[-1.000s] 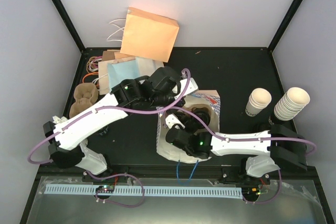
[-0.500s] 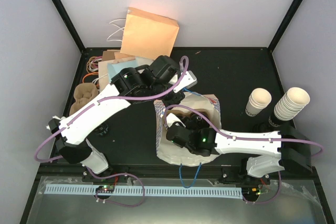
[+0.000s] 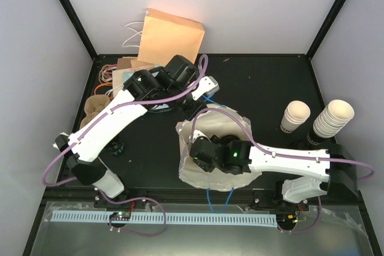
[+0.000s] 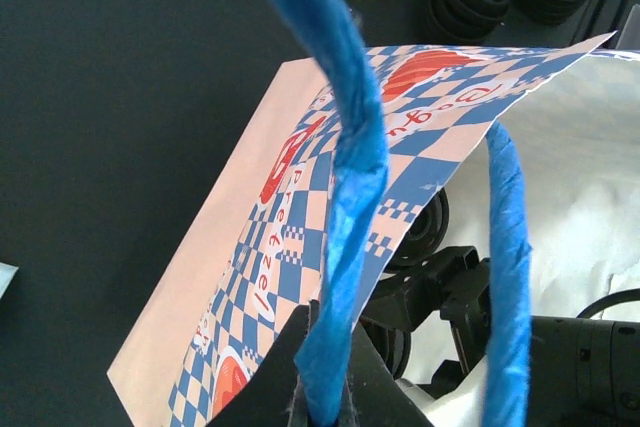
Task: Pack the takeout coffee
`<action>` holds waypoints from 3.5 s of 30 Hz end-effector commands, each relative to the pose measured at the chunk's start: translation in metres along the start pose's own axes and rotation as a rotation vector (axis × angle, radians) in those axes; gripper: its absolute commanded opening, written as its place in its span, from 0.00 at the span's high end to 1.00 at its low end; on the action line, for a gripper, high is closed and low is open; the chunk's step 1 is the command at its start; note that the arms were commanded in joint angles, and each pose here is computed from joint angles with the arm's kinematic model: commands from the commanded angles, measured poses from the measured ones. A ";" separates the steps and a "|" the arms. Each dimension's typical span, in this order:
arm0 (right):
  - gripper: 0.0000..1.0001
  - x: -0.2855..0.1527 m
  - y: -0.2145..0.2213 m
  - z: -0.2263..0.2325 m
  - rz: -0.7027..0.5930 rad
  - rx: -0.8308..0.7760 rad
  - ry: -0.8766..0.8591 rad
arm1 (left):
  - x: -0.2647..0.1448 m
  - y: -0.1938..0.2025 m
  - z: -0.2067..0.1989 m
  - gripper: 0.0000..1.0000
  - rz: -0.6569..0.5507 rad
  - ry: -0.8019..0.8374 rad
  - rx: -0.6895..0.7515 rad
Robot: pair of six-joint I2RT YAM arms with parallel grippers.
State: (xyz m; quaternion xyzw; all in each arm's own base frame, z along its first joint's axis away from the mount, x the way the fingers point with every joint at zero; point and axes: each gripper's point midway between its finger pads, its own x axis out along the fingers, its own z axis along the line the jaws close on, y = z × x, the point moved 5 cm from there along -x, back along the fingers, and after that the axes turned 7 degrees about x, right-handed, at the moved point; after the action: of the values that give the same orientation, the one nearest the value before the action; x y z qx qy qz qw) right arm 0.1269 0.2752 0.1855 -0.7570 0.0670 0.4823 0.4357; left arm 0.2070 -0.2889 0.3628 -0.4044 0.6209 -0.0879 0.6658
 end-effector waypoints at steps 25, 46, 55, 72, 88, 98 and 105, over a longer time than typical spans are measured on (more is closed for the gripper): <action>0.35 0.043 0.003 -0.015 0.313 0.019 -0.096 | 0.013 -0.033 0.028 0.51 -0.081 -0.133 0.162; 0.35 0.080 -0.010 -0.043 0.442 0.112 -0.129 | -0.072 -0.027 0.024 0.01 -0.357 -0.342 0.154; 0.35 0.097 -0.006 -0.049 0.509 0.132 -0.148 | -0.093 -0.007 0.022 0.01 -0.401 -0.381 0.090; 0.35 0.099 -0.003 -0.061 0.517 0.186 -0.173 | -0.108 0.025 0.071 0.01 -0.360 -0.583 -0.183; 0.35 0.110 0.002 -0.061 0.551 0.187 -0.142 | -0.130 0.072 0.084 0.01 -0.478 -0.527 -0.404; 0.35 0.105 0.008 -0.064 0.510 0.083 0.034 | -0.085 0.081 0.058 0.04 -0.375 -0.210 -0.353; 0.35 0.109 0.010 -0.059 0.517 0.118 -0.013 | -0.062 0.079 0.048 0.14 -0.313 -0.023 -0.366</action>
State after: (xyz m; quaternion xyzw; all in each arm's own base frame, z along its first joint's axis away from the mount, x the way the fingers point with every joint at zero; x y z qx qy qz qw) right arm 0.2244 0.3072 0.1669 -0.6599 0.1546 0.5895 0.4395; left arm 0.2131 -0.1641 0.3574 -0.6251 0.4898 -0.0458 0.6060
